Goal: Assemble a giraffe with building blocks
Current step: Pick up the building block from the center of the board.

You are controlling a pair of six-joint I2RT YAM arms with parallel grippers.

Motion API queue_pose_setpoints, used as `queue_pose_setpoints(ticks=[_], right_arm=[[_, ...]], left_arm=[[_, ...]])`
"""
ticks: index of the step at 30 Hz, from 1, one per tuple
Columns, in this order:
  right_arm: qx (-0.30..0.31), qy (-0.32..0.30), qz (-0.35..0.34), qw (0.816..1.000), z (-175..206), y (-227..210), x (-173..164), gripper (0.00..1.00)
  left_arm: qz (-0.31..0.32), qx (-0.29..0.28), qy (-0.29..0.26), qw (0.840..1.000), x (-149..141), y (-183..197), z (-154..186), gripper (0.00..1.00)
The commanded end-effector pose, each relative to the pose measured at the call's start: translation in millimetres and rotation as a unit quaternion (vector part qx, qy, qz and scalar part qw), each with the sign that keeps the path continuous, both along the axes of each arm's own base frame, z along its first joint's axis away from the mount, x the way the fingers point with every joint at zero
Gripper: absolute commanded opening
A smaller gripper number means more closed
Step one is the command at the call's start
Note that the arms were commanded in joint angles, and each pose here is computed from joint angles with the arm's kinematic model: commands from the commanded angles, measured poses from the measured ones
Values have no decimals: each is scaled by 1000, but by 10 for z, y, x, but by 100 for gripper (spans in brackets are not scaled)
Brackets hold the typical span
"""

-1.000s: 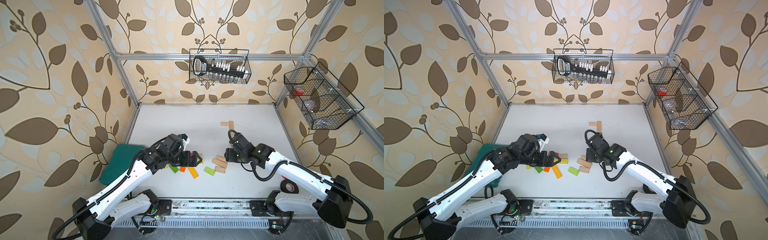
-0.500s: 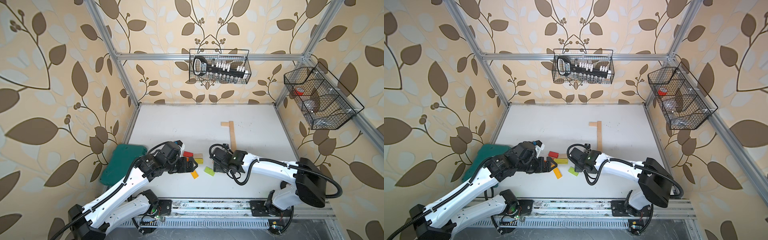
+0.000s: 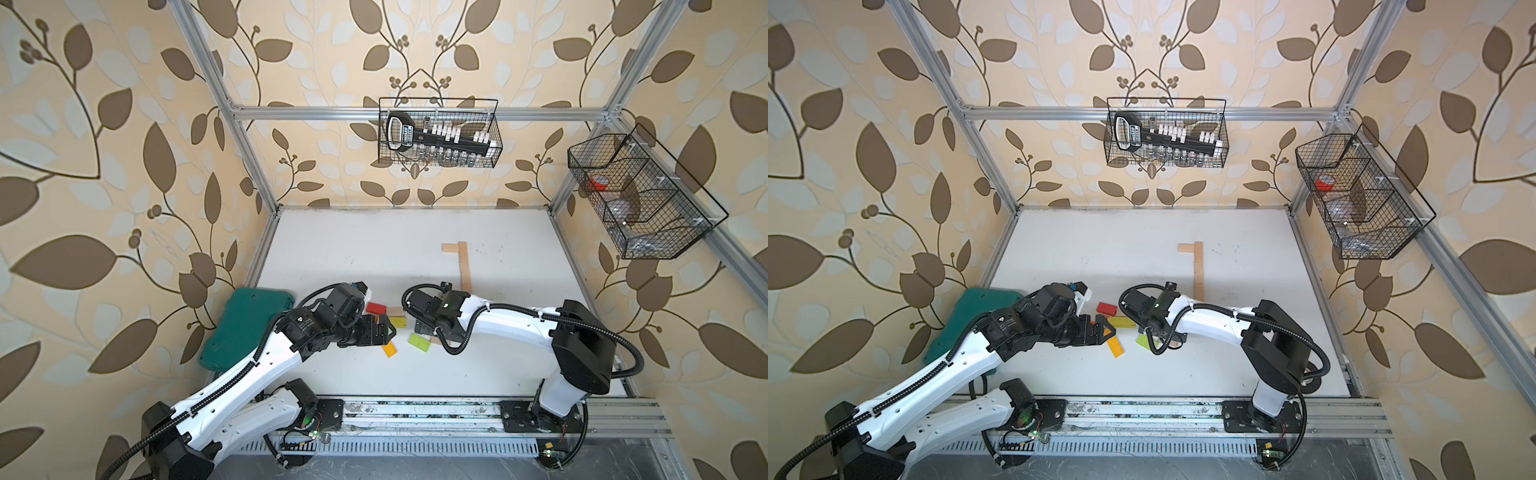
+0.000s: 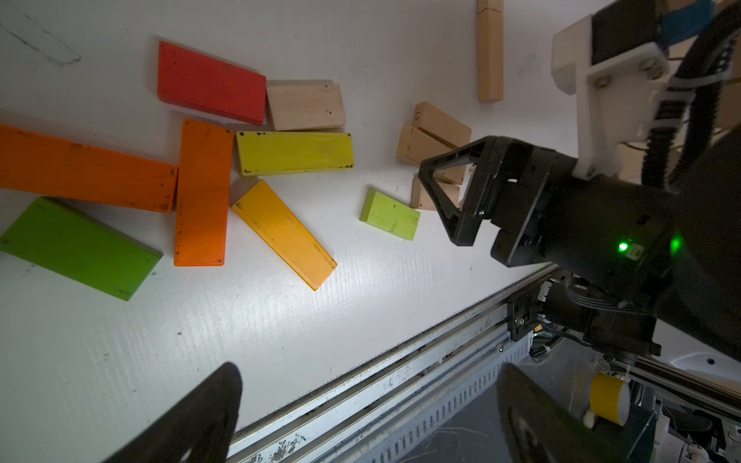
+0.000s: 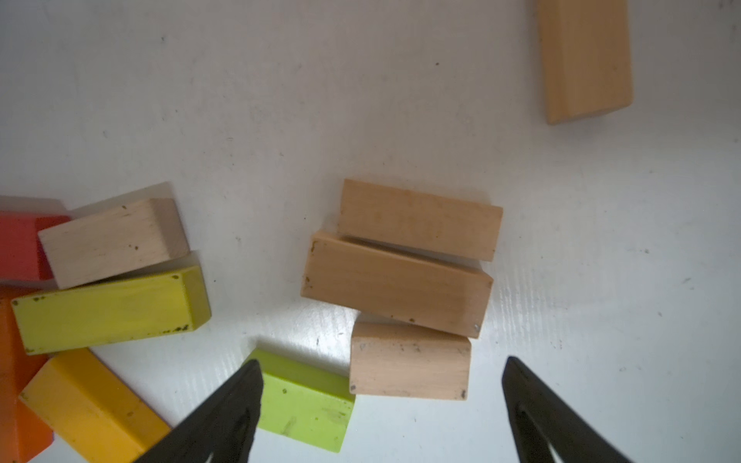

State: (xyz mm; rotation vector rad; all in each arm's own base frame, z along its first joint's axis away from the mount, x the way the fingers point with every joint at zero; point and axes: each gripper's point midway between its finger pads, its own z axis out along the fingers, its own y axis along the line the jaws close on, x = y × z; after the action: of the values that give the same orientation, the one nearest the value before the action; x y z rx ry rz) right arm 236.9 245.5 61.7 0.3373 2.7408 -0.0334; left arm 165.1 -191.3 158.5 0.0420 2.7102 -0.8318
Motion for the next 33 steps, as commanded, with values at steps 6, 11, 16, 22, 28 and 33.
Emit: queue_pose_setpoints(ticks=[6, 11, 16, 22, 28, 33], right_arm=[[-25, -23, 234, 972, 225, 367, 162, 89], [-27, -26, 346, 937, 243, 507, 164, 84], [-48, -23, 424, 904, 181, 493, 110, 78], [-33, -60, 507, 859, 310, 461, -21, 70], [-33, -95, 612, 785, 402, 649, -73, 66], [-44, -107, 707, 698, 284, 807, -133, 67]], left_arm=[[-13, 1, -59, 998, 15, 69, 372, 99], [-4, 0, -90, 996, -19, 184, 627, 99], [4, -9, -112, 994, -65, 267, 806, 99], [1, -5, -113, 994, -99, 298, 827, 99], [3, -16, -120, 993, -96, 286, 905, 99], [4, -22, -123, 992, -116, 297, 971, 99]])
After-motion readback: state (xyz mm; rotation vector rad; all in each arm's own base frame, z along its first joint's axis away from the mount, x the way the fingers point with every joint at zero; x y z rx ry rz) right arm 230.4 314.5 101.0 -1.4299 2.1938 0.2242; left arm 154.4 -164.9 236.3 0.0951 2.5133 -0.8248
